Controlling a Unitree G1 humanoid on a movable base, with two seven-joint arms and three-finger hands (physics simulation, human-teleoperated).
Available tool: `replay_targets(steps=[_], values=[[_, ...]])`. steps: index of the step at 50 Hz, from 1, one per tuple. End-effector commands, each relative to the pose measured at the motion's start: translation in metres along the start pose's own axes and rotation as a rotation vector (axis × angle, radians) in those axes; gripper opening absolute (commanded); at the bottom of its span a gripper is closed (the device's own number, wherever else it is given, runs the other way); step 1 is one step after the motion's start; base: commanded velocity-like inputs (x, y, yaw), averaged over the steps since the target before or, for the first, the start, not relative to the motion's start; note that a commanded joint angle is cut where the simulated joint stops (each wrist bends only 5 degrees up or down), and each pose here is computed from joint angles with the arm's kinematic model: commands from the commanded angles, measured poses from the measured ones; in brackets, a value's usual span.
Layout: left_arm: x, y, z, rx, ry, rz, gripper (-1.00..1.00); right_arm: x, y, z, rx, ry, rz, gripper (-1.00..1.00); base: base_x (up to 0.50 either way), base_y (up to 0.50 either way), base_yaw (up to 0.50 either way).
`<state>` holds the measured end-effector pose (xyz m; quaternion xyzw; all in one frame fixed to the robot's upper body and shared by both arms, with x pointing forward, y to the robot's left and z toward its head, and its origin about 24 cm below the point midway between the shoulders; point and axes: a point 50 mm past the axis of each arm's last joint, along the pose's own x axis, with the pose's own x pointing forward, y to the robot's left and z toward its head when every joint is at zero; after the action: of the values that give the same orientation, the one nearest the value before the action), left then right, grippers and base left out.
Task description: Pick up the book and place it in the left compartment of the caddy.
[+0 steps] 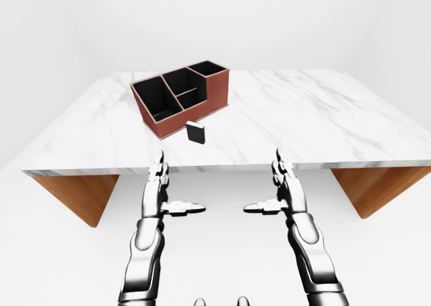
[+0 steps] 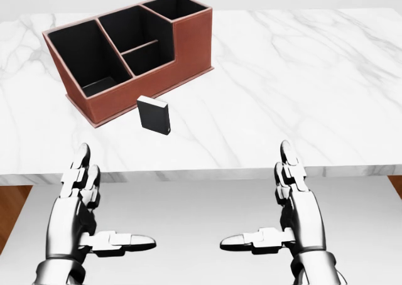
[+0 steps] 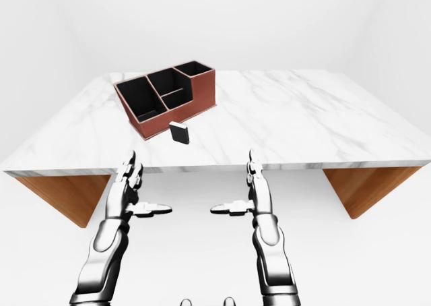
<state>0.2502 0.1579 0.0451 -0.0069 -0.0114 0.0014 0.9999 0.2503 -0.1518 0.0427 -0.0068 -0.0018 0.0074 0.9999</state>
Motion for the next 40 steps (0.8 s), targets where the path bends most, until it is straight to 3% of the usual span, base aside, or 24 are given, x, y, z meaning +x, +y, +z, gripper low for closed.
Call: replay_targets(steps=[1, 4, 16, 22, 31, 40], values=[[-0.01, 0.024, 0.014, -0.037, -0.075, 0.035, 1.0, -0.009, -0.001, 0.008, -0.008, -0.011, 0.064, 1.0, 0.0, 0.0, 0.0], [-0.012, 0.032, 0.018, -0.079, -0.09, 0.057, 1.0, -0.012, -0.003, 0.01, -0.017, -0.014, 0.051, 1.0, 0.0, 0.0, 0.0], [-0.028, 0.06, 0.039, -0.114, -0.147, 0.119, 1.0, -0.019, -0.011, 0.024, -0.032, -0.053, 0.018, 1.0, 0.0, 0.0, 0.0], [-0.033, 0.084, 0.022, -0.141, -0.16, 0.228, 1.0, -0.02, -0.012, 0.022, -0.035, -0.044, 0.015, 1.0, 0.0, 0.0, 0.0], [-0.039, 0.115, 0.02, -0.168, -0.166, 0.306, 1.0, -0.024, -0.015, 0.025, -0.036, -0.054, -0.001, 1.0, 0.0, 0.0, 0.0], [-0.045, 0.128, 0.022, -0.167, -0.176, 0.343, 1.0, -0.025, -0.015, 0.03, -0.038, -0.079, -0.007, 1.0, 0.0, 0.0, 0.0]])
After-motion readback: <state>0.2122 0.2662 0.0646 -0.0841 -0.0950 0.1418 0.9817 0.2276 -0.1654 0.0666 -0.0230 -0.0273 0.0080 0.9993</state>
